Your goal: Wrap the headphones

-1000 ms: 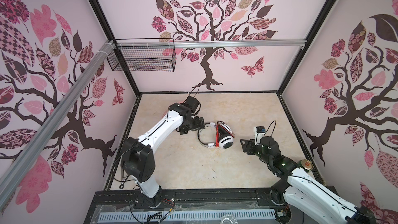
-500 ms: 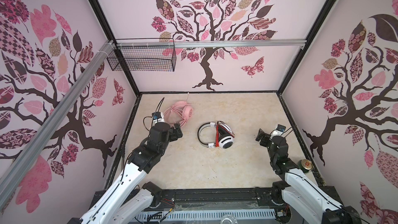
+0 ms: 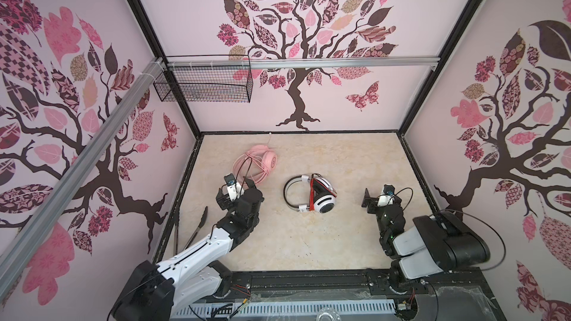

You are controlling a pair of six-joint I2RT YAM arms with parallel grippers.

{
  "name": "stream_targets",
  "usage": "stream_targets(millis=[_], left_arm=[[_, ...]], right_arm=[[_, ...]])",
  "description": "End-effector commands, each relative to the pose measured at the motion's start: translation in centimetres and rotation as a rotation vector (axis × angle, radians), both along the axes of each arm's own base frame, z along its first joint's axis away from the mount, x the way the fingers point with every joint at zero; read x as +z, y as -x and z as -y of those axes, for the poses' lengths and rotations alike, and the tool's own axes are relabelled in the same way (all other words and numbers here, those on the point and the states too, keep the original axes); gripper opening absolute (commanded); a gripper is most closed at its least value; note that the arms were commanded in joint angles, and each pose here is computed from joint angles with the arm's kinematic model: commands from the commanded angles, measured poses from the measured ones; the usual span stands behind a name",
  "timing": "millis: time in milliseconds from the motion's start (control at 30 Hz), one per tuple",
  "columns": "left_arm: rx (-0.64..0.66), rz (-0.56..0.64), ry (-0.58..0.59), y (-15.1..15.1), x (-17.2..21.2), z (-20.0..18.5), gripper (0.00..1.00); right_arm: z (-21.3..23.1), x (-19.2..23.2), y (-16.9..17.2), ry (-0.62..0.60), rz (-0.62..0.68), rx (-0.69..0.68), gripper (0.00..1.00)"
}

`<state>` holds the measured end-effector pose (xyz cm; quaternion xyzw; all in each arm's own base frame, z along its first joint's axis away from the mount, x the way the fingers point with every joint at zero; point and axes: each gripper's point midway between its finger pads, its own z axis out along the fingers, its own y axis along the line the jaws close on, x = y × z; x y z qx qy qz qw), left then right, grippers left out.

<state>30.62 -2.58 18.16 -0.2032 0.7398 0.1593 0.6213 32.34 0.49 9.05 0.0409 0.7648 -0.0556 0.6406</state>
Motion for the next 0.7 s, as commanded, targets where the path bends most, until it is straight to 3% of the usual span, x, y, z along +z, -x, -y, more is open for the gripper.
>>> stream_targets(millis=[0,133,333,467,533,667], left_arm=[[0.028,0.182,-0.036,0.2,2.8,-0.9,0.98],[0.030,0.178,-0.077,-0.5,2.5,-2.6,0.98],[0.091,0.041,-0.210,-2.8,0.3,-5.5,0.98],[0.114,0.019,-0.161,-4.3,-2.8,-7.5,0.98],[0.212,0.016,-0.134,-4.3,-3.7,-9.4,0.98],[0.194,-0.054,-0.106,-5.3,-4.4,-9.7,0.98]], right_arm=[[-1.0,5.2,-1.6,0.015,0.207,0.033,0.99],[-1.0,4.3,-2.3,0.014,0.156,0.035,0.99],[-1.1,4.2,-2.5,0.015,0.145,0.040,0.99],[-1.1,4.1,-2.7,0.012,0.140,0.043,0.99],[-1.1,4.1,-2.7,0.013,0.139,0.043,0.99],[-1.1,4.0,-2.8,0.010,0.133,0.046,0.99]])
